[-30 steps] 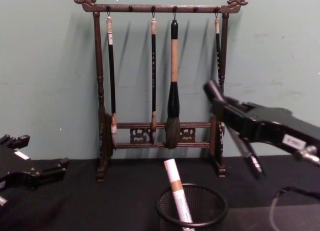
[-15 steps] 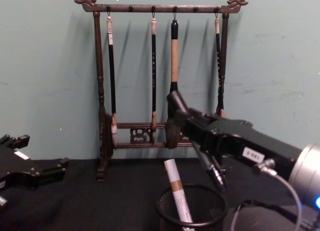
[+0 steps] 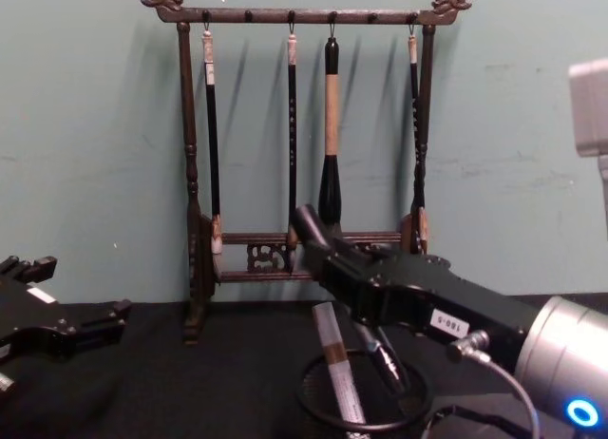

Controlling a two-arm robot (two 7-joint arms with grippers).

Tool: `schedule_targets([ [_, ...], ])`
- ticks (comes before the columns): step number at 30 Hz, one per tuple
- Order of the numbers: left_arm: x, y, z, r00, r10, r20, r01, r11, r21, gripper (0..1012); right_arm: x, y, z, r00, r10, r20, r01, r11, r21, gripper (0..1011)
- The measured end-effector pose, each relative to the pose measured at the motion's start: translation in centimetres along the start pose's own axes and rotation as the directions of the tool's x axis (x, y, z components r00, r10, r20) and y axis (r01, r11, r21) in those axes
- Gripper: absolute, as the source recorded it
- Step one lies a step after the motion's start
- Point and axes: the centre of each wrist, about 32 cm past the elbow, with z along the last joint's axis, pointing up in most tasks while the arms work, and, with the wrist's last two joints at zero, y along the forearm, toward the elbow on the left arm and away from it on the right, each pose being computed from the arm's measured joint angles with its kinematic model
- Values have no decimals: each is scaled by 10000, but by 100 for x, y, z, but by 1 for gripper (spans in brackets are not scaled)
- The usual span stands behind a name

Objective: Pick up the water-based marker from the table and place it into the pen holder.

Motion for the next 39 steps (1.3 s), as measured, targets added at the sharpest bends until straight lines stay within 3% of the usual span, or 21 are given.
schedule_targets([
  [32,0,0,0,10000,0,1,0,10000,0,1001,-16,24,-43,9999,-104,-4,104,9995,-302,244],
  [38,0,0,0,10000,0,0,0,10000,0,1001,-15,23,-42,9999,-100,-7,100,9995,-301,400],
  [39,0,0,0,10000,0,0,0,10000,0,1001,-15,23,-42,9999,-100,-7,100,9995,-301,465],
])
